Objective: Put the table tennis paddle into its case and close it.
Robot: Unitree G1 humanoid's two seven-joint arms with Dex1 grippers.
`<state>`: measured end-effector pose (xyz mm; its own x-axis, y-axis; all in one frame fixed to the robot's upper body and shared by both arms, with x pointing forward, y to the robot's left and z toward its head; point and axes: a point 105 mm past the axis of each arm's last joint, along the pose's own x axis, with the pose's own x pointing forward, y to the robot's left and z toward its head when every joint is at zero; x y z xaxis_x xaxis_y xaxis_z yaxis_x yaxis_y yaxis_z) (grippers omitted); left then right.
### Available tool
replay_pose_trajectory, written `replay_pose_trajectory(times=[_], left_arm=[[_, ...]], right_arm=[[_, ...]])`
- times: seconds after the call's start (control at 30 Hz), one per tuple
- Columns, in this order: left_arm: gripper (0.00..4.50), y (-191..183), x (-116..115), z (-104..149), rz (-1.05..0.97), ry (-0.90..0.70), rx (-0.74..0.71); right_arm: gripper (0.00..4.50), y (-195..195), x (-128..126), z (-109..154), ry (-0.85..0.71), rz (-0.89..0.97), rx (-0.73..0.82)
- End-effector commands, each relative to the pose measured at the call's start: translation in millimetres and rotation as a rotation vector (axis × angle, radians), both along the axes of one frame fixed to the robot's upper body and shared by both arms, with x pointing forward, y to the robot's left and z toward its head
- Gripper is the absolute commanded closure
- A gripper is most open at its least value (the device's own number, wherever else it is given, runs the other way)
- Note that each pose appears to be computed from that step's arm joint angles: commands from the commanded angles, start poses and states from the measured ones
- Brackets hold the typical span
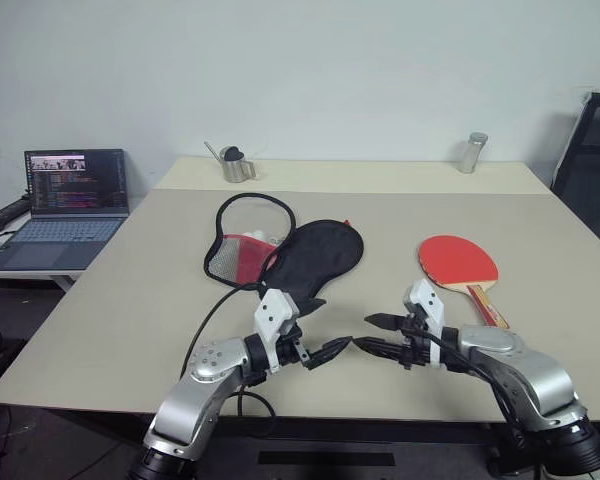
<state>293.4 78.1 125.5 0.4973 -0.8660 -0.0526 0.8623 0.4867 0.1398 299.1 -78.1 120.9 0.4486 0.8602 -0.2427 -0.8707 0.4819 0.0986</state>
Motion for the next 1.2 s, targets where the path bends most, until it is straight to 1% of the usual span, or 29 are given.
replay_pose_trajectory(times=[0.03, 0.13, 0.2, 0.33, 0.47, 0.6, 0.87, 1.03, 1.13, 1.2], left_arm=[[0.00, 14.8, 5.9, 25.0, -0.009, -0.079, -0.014], [0.00, 36.4, 14.8, 35.1, 0.041, -0.102, -0.008], [0.00, 51.0, 23.2, 38.4, 0.086, -0.122, 0.022], [0.00, 84.4, 36.3, 49.1, 0.178, -0.164, 0.047], [0.00, 105.8, 48.3, 58.6, 0.245, -0.203, 0.065], [0.00, 117.5, 48.9, 65.0, 0.264, -0.212, 0.070], [0.00, 135.3, 46.3, 75.6, 0.298, -0.191, 0.086], [0.00, 143.7, 46.6, 79.5, 0.309, -0.176, 0.109], [0.00, 151.6, 49.2, 83.9, 0.333, -0.186, 0.125], [0.00, 154.1, 49.7, 85.5, 0.335, -0.184, 0.127]], right_arm=[[1.39, 20.9, 9.3, 21.5, -0.036, -0.016, 0.079], [1.39, 30.8, 18.2, 29.7, -0.044, -0.033, 0.102], [1.39, 30.6, 25.6, 32.9, -0.053, -0.054, 0.110], [1.39, 40.9, 28.8, 34.9, -0.066, -0.042, 0.108], [1.39, 46.6, 39.1, 33.7, -0.050, -0.065, 0.097], [1.39, 56.6, 49.2, 27.0, 0.021, -0.112, 0.067], [1.39, 69.4, 86.9, 18.2, 0.149, -0.295, 0.058], [1.39, 68.5, 101.1, 7.6, 0.171, -0.391, 0.026], [0.79, 68.5, 101.8, 5.2, 0.167, -0.404, 0.016], [0.11, 68.4, 99.3, 6.0, 0.170, -0.396, 0.018]])
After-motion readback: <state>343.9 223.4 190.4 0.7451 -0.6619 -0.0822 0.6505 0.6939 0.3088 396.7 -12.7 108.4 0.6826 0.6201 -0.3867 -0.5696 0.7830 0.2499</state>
